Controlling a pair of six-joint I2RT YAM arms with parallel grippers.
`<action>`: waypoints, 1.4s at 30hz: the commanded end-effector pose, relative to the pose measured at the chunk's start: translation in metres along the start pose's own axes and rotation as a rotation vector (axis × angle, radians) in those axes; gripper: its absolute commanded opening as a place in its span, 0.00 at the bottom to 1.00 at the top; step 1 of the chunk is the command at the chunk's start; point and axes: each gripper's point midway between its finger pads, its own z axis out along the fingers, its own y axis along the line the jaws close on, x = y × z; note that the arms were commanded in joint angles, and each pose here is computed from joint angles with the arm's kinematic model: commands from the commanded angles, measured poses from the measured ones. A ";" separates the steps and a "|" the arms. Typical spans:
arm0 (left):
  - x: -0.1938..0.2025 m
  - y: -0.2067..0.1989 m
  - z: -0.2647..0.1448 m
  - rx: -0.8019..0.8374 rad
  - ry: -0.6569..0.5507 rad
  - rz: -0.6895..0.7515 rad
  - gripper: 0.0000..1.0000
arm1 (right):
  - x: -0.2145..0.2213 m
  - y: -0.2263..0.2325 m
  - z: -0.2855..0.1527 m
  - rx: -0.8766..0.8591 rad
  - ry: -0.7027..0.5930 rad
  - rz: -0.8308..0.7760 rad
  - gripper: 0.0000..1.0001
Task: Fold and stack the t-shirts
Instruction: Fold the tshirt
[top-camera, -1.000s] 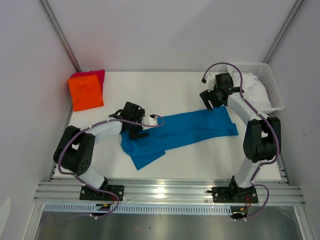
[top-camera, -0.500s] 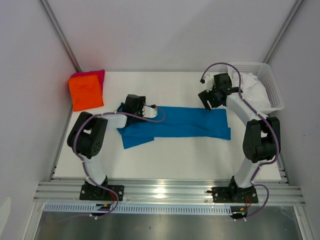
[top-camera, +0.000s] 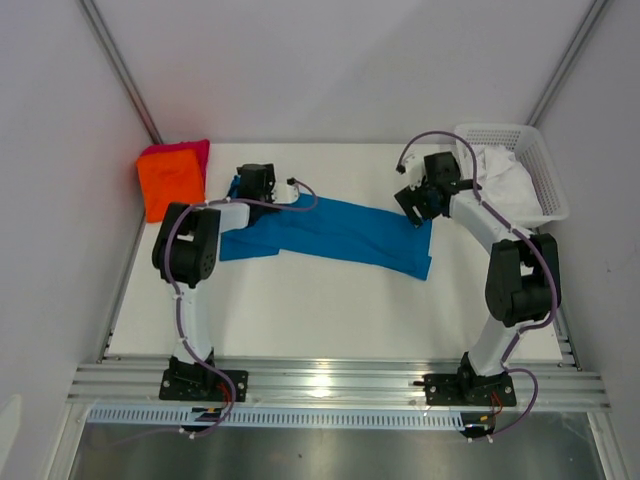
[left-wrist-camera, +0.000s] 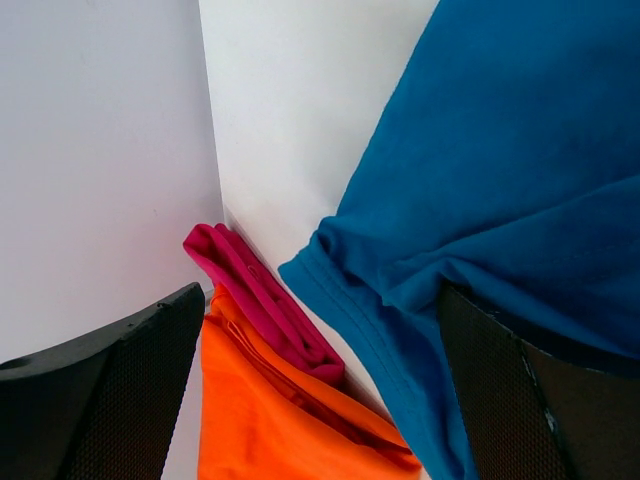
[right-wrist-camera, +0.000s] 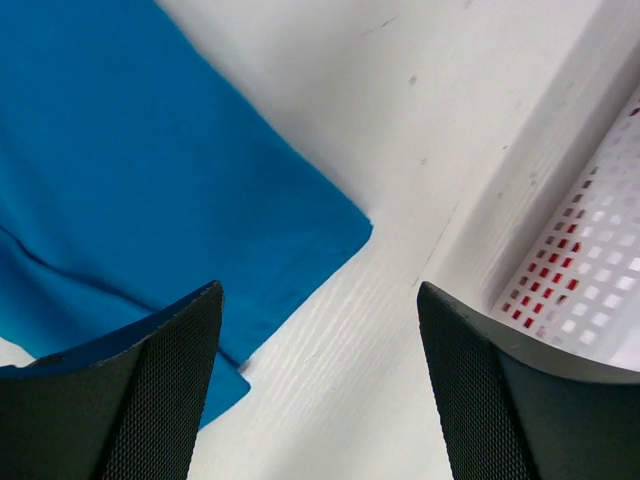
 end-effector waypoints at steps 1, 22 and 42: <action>-0.001 0.016 0.008 -0.033 0.007 -0.012 0.99 | 0.015 0.009 0.008 0.040 0.024 -0.160 0.80; -0.018 0.068 0.022 -0.077 -0.001 -0.117 0.99 | 0.037 0.149 -0.005 -0.146 0.042 -0.653 0.80; -0.029 0.089 -0.026 -0.057 -0.058 -0.209 0.99 | -0.018 0.119 -0.033 -0.017 -0.069 -0.485 0.82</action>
